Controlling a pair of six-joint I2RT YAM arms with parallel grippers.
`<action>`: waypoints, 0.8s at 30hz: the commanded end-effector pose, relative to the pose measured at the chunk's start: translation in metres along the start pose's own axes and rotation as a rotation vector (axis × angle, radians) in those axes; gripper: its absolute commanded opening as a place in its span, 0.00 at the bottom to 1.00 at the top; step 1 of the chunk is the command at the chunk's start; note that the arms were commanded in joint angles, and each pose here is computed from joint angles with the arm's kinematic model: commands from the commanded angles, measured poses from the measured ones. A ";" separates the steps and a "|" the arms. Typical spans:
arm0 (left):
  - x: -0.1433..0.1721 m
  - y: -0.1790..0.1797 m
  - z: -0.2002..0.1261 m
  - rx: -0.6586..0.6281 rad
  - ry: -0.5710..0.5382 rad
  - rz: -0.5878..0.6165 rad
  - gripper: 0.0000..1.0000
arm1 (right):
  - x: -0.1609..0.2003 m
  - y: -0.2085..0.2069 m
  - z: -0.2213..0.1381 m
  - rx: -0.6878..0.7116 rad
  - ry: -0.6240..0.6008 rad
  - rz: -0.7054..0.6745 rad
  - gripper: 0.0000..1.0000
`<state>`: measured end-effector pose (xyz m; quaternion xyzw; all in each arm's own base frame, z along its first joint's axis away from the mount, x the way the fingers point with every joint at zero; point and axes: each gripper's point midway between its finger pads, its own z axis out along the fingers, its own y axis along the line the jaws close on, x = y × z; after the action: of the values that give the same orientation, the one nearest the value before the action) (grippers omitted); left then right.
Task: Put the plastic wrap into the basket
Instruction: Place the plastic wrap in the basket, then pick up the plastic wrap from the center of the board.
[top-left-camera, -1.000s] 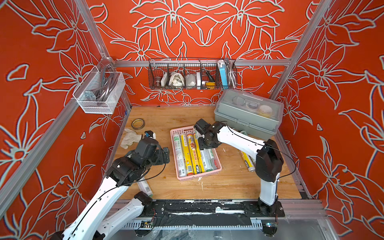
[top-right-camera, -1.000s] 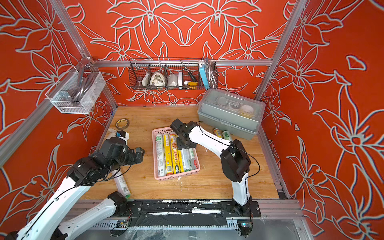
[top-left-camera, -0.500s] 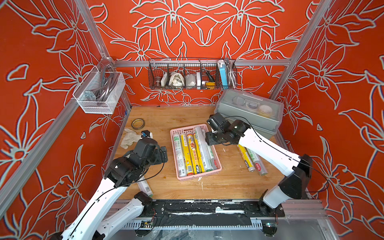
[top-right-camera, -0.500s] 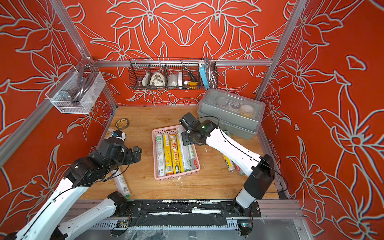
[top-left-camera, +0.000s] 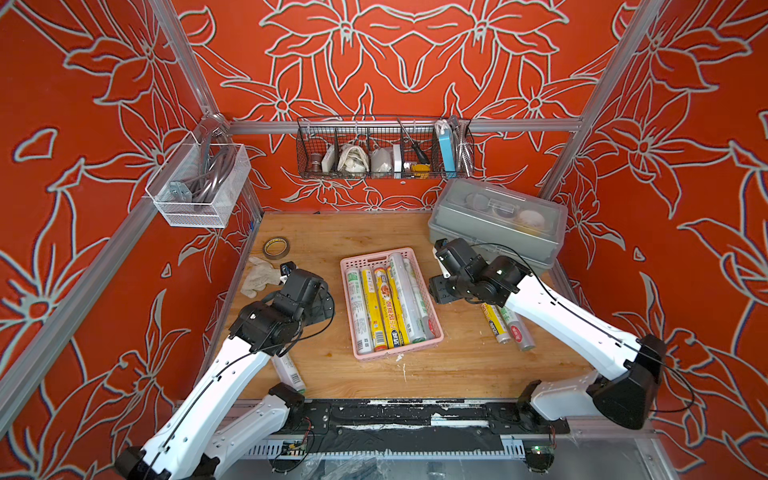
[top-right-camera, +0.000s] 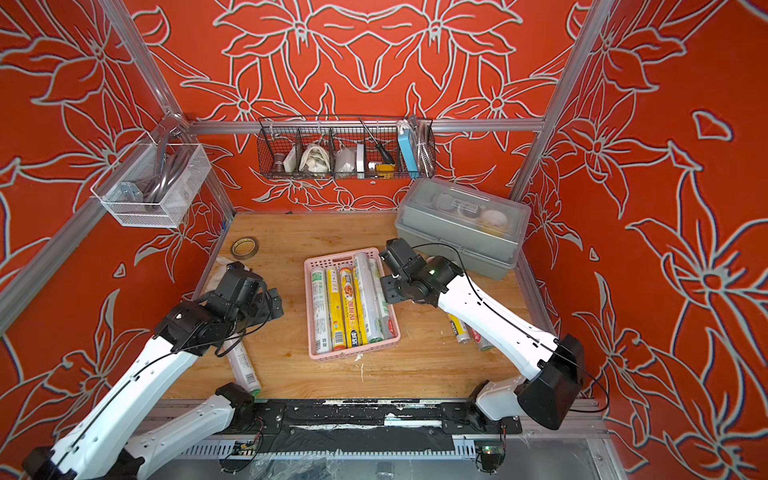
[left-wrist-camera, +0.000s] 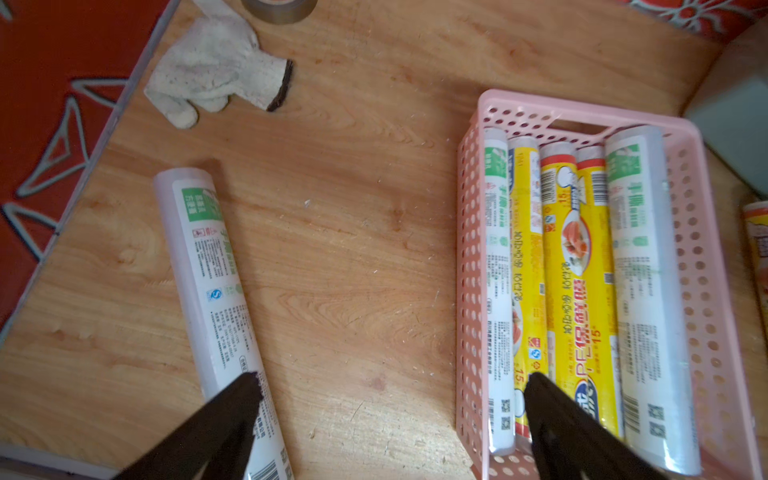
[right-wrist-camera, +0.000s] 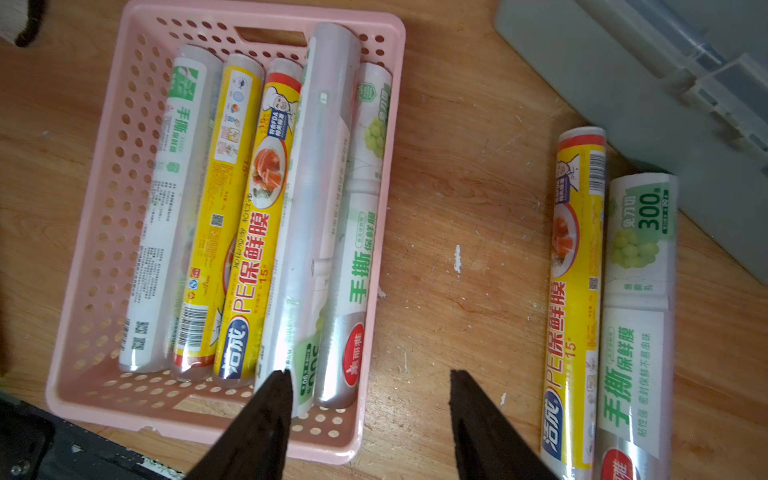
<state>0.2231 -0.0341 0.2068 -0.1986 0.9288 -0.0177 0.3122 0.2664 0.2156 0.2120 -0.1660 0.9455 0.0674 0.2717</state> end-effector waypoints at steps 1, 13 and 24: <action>0.015 -0.005 0.024 0.041 0.100 -0.079 0.98 | 0.001 -0.002 0.001 -0.034 -0.012 -0.023 0.61; 0.052 0.060 0.090 -0.165 0.282 -0.423 0.98 | 0.016 -0.013 0.013 -0.080 0.050 -0.032 0.61; 0.063 0.143 0.094 -0.473 0.057 -0.567 0.98 | 0.019 -0.010 0.020 -0.096 0.087 -0.025 0.61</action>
<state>0.1887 0.0596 0.0684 -0.4880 0.8526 0.0558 0.1782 0.2657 0.2034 0.1892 -0.1889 0.9484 0.0981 0.2349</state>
